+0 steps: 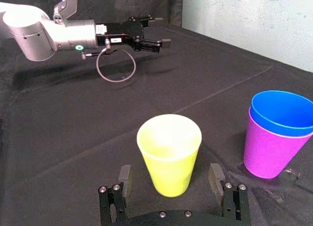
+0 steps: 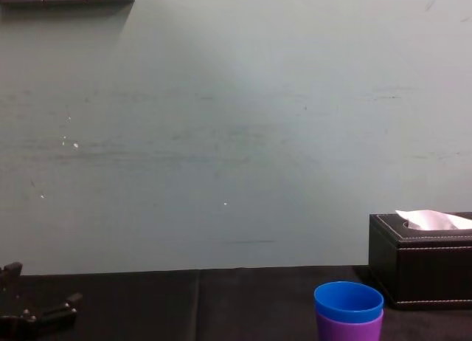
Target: Stack the three plastic cups sequentially using one hand.
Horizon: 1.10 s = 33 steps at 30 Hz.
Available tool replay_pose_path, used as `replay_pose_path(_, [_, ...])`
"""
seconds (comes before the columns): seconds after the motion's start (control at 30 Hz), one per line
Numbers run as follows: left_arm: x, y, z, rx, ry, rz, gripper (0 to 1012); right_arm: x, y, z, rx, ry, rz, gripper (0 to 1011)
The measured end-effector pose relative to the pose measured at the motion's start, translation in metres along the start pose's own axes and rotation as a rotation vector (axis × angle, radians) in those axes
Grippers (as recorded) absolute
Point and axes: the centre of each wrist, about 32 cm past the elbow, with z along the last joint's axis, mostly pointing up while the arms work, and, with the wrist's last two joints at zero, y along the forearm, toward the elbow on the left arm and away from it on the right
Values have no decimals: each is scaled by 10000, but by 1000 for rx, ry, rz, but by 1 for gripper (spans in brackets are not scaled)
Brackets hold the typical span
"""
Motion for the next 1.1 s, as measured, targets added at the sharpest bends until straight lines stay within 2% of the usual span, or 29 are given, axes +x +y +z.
replay_pose_path(0.3, [0,0,0,0,0,0,1011,50,116,13,-12,2,8,1000])
replay_pose_path(0.53, [0,0,0,0,0,0,1011,72,234,42,-27,-17,16,1000])
replay_pose_path(1.1, [1,0,0,0,0,0,1011,145,460,98,-23,-11,22,1000])
